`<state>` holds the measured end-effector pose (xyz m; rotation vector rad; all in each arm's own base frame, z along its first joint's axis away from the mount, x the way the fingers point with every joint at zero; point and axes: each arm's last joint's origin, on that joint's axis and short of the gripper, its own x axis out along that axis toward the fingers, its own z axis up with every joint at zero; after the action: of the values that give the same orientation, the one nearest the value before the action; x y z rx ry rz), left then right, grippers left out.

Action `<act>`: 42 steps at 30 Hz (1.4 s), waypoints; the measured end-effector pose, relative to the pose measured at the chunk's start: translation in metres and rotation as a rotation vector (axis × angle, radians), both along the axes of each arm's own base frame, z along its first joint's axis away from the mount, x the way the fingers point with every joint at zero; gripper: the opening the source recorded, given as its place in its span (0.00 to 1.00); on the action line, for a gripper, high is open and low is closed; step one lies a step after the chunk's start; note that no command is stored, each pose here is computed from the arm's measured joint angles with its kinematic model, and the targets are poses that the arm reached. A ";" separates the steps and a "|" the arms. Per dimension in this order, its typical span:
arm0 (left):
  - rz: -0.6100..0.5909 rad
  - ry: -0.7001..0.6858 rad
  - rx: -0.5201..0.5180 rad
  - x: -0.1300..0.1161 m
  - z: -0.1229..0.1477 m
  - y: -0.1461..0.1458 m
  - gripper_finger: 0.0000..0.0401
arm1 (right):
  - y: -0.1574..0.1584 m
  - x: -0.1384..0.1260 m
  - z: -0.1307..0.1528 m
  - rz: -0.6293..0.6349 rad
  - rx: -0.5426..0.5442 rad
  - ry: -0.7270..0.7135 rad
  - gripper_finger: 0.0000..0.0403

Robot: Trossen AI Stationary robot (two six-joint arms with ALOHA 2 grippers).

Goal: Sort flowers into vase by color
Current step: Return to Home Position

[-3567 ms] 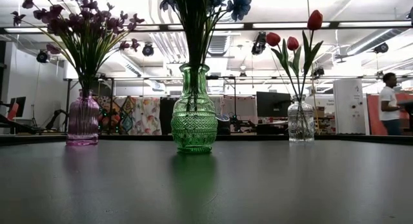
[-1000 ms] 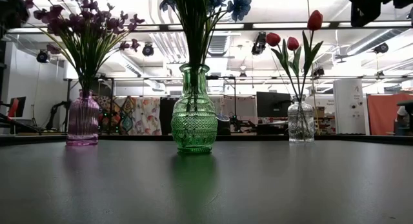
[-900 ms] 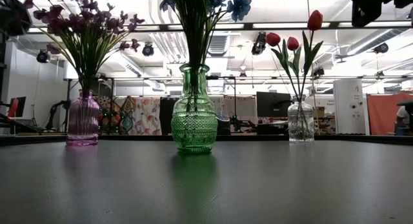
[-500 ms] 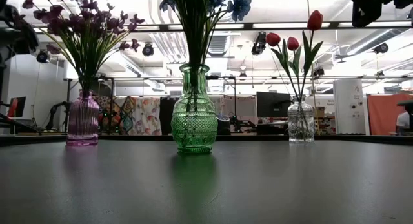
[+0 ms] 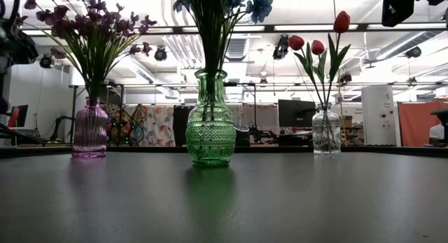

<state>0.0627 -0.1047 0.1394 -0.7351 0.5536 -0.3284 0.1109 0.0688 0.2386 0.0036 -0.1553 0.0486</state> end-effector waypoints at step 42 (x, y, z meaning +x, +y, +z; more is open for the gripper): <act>-0.025 -0.409 0.553 0.026 0.008 0.035 0.00 | -0.026 -0.032 0.012 -0.005 -0.007 -0.112 0.50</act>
<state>0.0889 -0.0696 0.1474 -0.1168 0.2427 -0.3184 0.0791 0.0433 0.2508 -0.0064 -0.2668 0.0441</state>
